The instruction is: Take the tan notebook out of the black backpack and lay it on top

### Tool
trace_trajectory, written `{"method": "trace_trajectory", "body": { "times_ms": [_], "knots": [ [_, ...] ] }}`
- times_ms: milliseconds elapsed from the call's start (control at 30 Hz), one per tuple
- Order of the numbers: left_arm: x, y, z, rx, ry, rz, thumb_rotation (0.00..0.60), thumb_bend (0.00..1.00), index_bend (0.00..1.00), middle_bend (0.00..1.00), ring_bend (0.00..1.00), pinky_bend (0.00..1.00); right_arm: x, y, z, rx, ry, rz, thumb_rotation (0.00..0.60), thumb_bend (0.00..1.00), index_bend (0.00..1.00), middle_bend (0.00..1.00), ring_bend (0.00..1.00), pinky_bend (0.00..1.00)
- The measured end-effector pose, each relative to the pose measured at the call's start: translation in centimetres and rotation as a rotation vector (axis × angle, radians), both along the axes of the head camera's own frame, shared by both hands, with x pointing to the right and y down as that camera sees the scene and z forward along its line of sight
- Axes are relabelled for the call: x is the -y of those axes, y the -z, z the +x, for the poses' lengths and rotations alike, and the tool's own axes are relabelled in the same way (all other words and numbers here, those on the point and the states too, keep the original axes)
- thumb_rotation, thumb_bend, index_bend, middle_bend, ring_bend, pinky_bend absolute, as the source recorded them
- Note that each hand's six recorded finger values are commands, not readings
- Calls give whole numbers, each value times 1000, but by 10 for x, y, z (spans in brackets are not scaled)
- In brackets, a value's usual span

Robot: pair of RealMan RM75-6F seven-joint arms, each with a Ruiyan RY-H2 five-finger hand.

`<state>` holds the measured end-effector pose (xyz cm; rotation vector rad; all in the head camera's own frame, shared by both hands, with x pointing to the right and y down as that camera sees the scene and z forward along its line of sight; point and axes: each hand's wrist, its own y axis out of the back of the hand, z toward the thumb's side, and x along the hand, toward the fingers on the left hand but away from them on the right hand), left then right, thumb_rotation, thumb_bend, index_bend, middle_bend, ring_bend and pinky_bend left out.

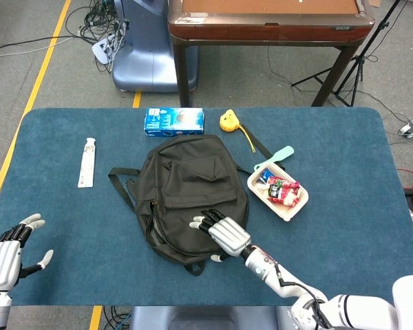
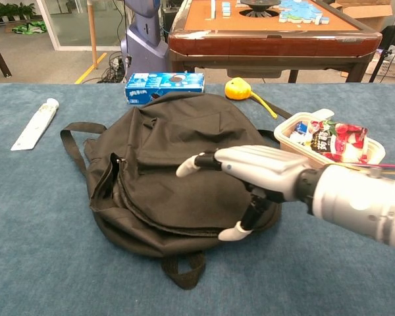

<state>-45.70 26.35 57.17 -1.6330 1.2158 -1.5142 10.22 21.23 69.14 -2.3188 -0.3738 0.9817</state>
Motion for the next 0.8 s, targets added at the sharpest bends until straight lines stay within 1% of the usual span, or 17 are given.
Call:
{"method": "trace_trajectory", "body": {
  "times_ms": [167,300,400,467,533,667,733,800],
  "knots": [
    [-2,1,-3,-5,7,-2,600,222,260,204,246,253,-1,-8,-15,2,7,5,600,100,168,127,0,77],
    [-3,2,-5,-6,10,0,600,222,260,204,246,253,1,-13,-22,-6,12,21,600,100,168,127,0,77],
    [-3,2,-6,-8,12,0,600,222,261,204,246,253,3,-17,-25,-17,10,19,600,104,168,127,0,77],
    [-3,2,-6,-9,13,1,600,222,261,204,246,253,4,-21,-26,-27,10,24,600,141,168,132,0,77],
    [-4,3,-7,-9,15,2,600,222,260,203,246,253,7,-23,-26,-35,9,34,600,214,168,150,0,77],
    [-4,3,-8,-9,17,1,600,222,261,204,246,253,12,-29,-24,-60,1,43,600,311,168,178,0,77],
    [-4,2,-8,-10,16,1,600,222,261,204,246,253,13,-31,-24,-65,-5,40,600,346,168,186,0,77],
    [-4,2,-8,-10,16,1,600,222,260,204,246,253,16,-31,-24,-68,-13,36,600,358,168,190,0,77]
  ]
}}
